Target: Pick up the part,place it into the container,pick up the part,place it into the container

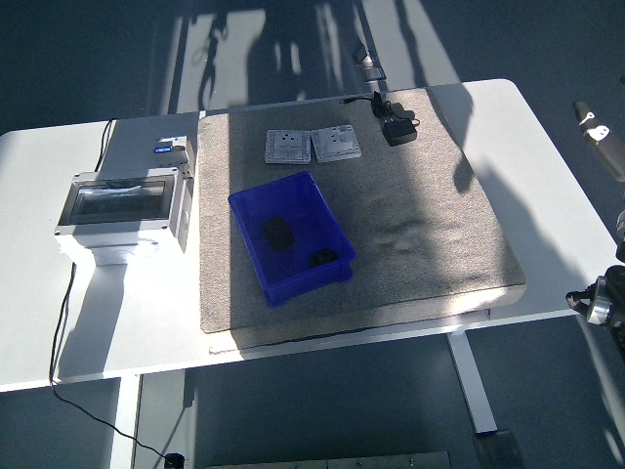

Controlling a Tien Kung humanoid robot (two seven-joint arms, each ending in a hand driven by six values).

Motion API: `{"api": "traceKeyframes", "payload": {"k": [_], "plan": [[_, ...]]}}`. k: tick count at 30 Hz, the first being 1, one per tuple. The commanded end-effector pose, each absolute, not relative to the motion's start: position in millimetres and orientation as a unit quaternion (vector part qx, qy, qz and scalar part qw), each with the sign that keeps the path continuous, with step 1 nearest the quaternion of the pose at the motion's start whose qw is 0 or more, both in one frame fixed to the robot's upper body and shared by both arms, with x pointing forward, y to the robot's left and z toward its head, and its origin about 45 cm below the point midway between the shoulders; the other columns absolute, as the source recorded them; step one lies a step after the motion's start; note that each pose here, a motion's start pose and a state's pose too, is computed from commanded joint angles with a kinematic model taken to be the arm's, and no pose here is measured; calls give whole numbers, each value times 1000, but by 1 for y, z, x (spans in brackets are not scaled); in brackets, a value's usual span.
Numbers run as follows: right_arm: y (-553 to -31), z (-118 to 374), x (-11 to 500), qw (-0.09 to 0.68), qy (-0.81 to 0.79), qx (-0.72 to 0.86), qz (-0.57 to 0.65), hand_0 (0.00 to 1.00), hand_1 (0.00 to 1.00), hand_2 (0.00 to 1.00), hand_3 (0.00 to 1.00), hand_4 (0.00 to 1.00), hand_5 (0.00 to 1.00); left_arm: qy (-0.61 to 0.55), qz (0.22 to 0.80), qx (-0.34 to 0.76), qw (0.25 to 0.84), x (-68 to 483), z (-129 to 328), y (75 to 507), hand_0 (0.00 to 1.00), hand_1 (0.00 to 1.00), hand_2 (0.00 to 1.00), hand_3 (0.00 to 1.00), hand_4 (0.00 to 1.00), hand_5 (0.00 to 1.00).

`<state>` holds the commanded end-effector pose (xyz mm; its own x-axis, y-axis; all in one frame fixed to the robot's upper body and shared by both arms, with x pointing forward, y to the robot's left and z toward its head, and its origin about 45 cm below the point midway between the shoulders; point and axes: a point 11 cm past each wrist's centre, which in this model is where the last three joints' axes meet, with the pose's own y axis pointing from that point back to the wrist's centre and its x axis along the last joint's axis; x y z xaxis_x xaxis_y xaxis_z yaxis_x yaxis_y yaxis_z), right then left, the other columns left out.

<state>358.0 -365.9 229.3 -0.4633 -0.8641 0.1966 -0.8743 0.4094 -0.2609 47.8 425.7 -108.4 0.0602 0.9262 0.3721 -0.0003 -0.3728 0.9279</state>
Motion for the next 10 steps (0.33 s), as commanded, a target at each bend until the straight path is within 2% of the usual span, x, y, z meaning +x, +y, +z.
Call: {"api": "traceKeyframes", "payload": {"k": [4, 5, 10], "plan": [[-371, 208, 352, 28, -849, 510, 134, 867, 934, 900, 950, 955, 342, 373, 572, 609, 403, 50, -106, 432, 655, 652, 649, 615, 664, 796], [-372, 205, 351, 31, -850, 509, 130, 821, 849, 833, 871, 931, 337, 371, 575, 608, 402, 50, -106, 433, 661, 660, 678, 623, 666, 771], [-370, 197, 352, 36, -849, 512, 123, 821, 849, 833, 871, 931, 337, 371, 582, 604, 398, 50, -105, 435, 661, 660, 678, 623, 666, 771]]}}
